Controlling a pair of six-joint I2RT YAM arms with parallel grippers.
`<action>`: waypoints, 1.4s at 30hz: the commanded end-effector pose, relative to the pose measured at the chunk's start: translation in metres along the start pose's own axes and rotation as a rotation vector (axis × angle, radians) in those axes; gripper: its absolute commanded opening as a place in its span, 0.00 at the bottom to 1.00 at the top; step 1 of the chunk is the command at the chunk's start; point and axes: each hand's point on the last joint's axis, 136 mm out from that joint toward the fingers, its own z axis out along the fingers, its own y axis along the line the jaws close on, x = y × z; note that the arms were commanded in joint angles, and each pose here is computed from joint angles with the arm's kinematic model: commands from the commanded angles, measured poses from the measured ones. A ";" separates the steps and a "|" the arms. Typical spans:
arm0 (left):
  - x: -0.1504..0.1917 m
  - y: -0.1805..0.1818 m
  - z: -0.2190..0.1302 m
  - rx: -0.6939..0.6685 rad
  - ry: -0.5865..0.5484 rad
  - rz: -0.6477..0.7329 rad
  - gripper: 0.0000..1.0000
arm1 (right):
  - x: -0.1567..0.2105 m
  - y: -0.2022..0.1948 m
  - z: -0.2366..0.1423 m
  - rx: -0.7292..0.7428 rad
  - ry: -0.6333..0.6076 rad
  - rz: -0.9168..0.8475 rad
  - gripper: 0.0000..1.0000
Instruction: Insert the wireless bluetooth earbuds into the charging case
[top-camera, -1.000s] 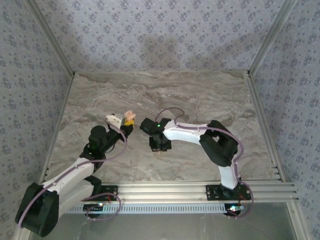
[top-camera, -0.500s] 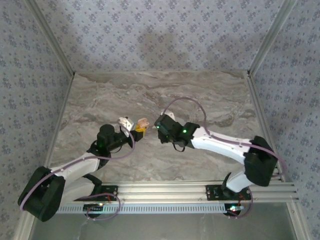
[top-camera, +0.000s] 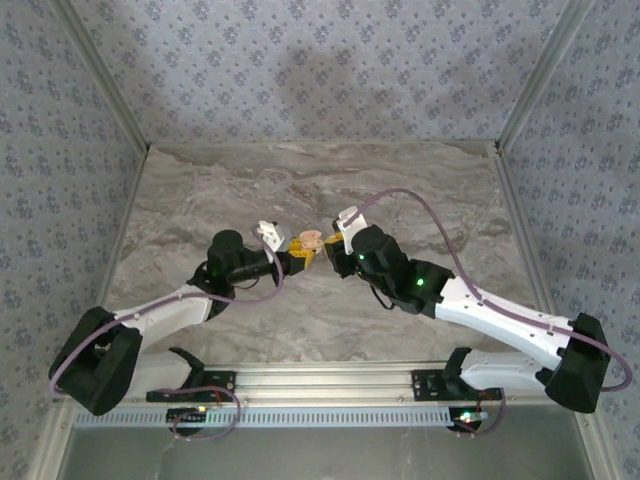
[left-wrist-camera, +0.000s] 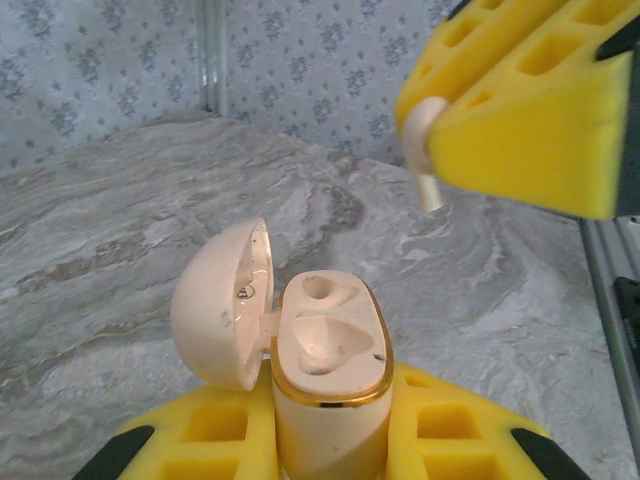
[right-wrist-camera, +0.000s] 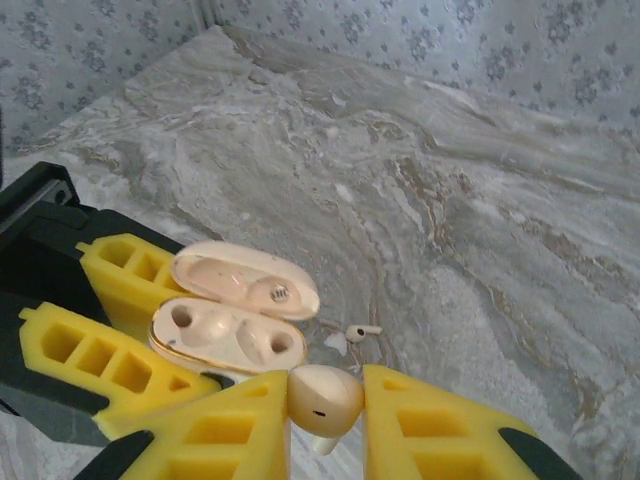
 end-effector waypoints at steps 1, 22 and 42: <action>-0.025 -0.015 0.004 0.088 -0.054 0.037 0.18 | -0.013 0.006 0.000 -0.046 -0.063 -0.058 0.24; -0.048 -0.020 0.006 0.121 -0.127 0.011 0.18 | -0.021 0.006 0.009 -0.175 -0.116 0.033 0.24; -0.064 -0.022 0.002 0.118 -0.173 0.021 0.18 | -0.007 0.011 0.017 -0.267 -0.069 0.096 0.24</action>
